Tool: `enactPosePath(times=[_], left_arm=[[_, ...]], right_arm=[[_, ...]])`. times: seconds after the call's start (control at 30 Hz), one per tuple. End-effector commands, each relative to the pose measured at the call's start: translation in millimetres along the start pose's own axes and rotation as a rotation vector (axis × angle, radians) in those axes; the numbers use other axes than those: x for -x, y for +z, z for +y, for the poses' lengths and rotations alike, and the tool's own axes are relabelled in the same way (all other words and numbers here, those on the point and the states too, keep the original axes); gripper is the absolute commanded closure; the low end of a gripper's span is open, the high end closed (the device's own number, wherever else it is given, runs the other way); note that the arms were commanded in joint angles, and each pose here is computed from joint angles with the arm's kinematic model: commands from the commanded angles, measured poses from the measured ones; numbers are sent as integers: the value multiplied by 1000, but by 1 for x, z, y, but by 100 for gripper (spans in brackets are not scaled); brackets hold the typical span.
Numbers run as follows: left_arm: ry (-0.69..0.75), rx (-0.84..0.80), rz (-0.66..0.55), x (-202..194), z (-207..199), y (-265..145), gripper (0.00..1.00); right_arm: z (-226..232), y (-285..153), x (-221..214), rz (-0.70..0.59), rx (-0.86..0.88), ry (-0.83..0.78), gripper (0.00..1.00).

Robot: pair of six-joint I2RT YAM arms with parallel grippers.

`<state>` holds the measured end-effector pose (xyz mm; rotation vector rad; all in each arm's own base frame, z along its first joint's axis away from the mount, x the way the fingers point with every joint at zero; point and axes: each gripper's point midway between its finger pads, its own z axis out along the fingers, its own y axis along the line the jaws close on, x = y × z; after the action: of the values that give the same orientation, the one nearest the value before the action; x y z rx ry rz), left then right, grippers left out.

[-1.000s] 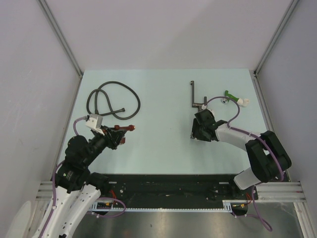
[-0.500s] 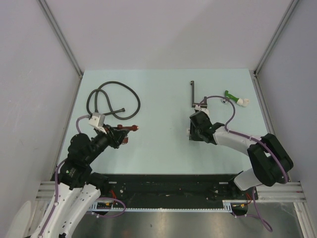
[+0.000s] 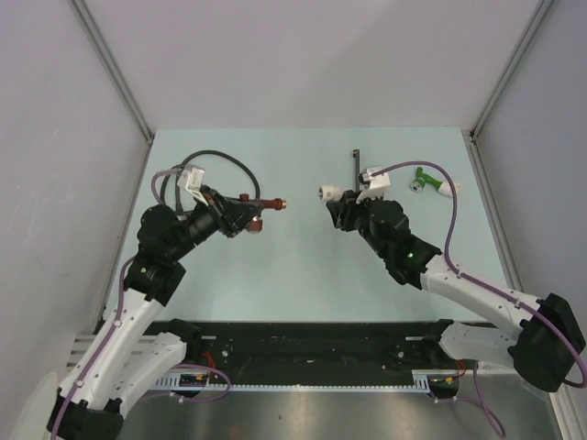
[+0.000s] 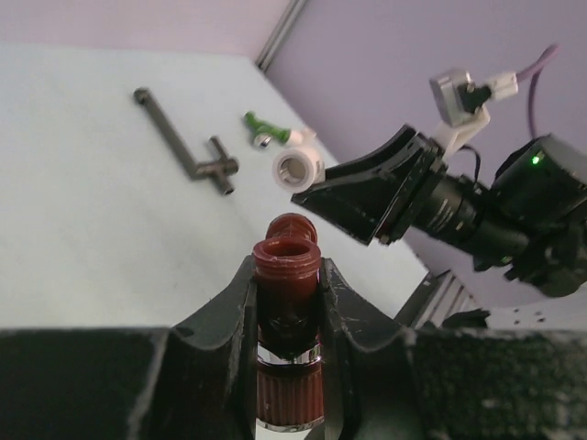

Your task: Install the water faucets

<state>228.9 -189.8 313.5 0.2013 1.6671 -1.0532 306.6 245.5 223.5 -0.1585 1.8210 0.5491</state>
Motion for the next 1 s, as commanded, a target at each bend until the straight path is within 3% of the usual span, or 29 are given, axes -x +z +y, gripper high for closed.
enactPosePath(times=[0.0, 0.13, 0.37, 0.63, 0.97], left_arm=[[10, -236, -176, 71, -63, 9, 100], [-20, -354, -251, 95, -82, 18, 100], [-1, -424, -221, 62, -68, 29, 100], [133, -463, -316, 63, -79, 3, 100], [209, -511, -373, 65, -89, -11, 98]], right_arm=[[30, -13, 102, -350, 103, -43, 100], [48, -26, 129, -447, 171, -76, 100], [61, -32, 118, -431, 205, -45, 100], [81, -41, 127, -491, 223, 53, 100], [81, -52, 132, -517, 175, 67, 100]])
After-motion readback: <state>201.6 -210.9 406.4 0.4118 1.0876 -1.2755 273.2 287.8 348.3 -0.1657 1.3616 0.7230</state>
